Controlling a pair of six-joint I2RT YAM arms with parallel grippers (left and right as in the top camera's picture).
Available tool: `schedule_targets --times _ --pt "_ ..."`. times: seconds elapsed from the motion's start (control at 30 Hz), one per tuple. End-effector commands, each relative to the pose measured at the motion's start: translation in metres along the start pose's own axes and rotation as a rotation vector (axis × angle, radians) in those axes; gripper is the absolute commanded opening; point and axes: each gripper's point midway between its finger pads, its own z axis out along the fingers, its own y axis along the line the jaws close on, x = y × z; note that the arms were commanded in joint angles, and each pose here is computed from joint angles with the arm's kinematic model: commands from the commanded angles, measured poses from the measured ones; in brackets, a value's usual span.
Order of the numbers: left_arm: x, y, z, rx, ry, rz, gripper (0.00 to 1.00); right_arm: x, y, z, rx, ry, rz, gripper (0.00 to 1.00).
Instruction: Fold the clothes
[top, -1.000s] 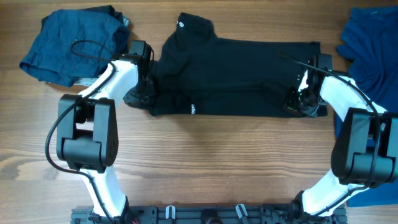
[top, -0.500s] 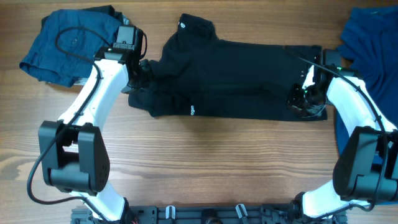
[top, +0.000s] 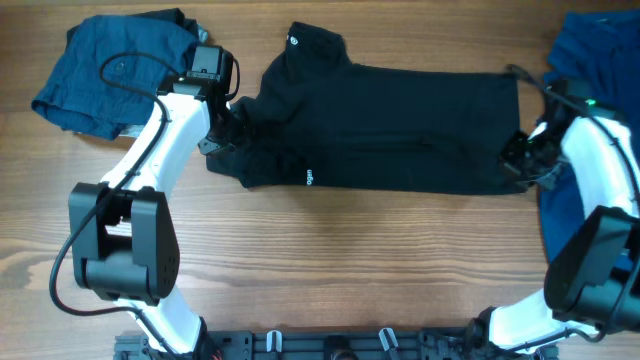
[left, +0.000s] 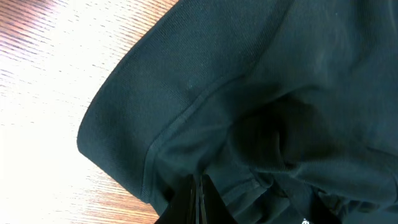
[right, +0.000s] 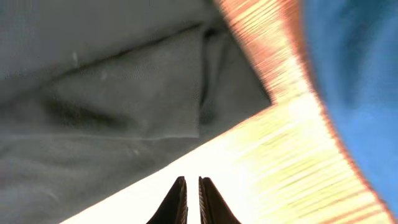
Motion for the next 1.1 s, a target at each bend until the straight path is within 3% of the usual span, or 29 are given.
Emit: schedule_targets --times 0.0,0.03,0.17,0.23,0.43,0.97,1.03,1.07 --pt "0.000 0.003 0.003 0.002 0.014 -0.005 0.04 -0.013 -0.002 -0.013 -0.017 -0.044 0.062 0.15" --pt "0.001 0.003 0.003 -0.001 0.019 -0.006 0.04 -0.014 -0.002 -0.013 -0.016 -0.049 0.072 0.22" --pt "0.009 0.008 0.003 -0.021 0.049 -0.004 0.09 -0.013 -0.005 -0.012 -0.014 -0.043 0.084 0.34" --pt "0.012 0.010 0.002 -0.029 0.063 -0.004 0.10 -0.010 -0.010 -0.008 -0.012 -0.030 0.124 0.34" --pt "0.014 0.011 0.002 -0.033 0.069 -0.005 0.17 -0.001 -0.012 0.020 -0.070 -0.003 0.167 0.34" --pt "0.014 0.011 0.002 -0.033 0.070 -0.005 0.16 -0.004 0.013 0.050 -0.238 -0.069 0.045 0.29" --pt "0.014 0.011 0.002 -0.033 0.070 -0.005 0.16 -0.007 0.014 0.050 -0.241 -0.079 0.041 0.25" --pt "0.014 0.011 0.002 -0.033 0.070 -0.005 0.16 -0.008 0.014 0.050 -0.242 -0.082 0.041 0.17"
